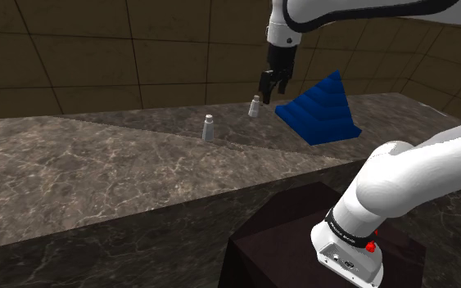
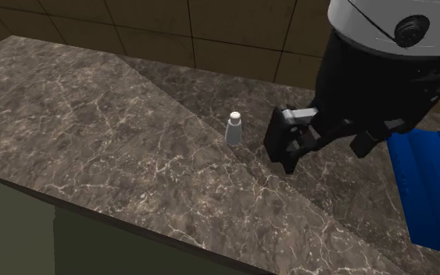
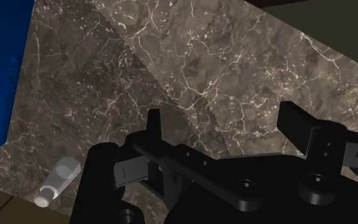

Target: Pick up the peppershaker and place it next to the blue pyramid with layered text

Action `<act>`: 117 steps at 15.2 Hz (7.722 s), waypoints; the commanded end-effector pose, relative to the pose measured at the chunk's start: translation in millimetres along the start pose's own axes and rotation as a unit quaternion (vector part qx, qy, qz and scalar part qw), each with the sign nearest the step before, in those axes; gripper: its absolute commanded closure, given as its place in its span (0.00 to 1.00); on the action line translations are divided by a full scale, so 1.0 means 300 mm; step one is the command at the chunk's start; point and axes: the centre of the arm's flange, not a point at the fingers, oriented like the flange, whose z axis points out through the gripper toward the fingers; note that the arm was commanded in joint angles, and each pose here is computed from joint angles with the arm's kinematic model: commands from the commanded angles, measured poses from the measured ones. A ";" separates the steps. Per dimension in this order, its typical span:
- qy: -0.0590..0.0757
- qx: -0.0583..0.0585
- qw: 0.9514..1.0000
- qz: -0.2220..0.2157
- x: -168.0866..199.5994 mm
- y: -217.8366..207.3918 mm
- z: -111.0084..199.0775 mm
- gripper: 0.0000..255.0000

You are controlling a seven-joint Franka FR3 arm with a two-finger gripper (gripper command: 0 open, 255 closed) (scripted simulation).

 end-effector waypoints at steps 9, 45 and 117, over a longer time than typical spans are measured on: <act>0.018 0.009 1.000 -0.002 0.357 -0.100 0.210 0.00; 0.036 0.017 0.999 -0.005 0.728 -0.204 0.534 1.00; 0.036 0.017 0.999 -0.005 0.649 -0.037 -0.686 1.00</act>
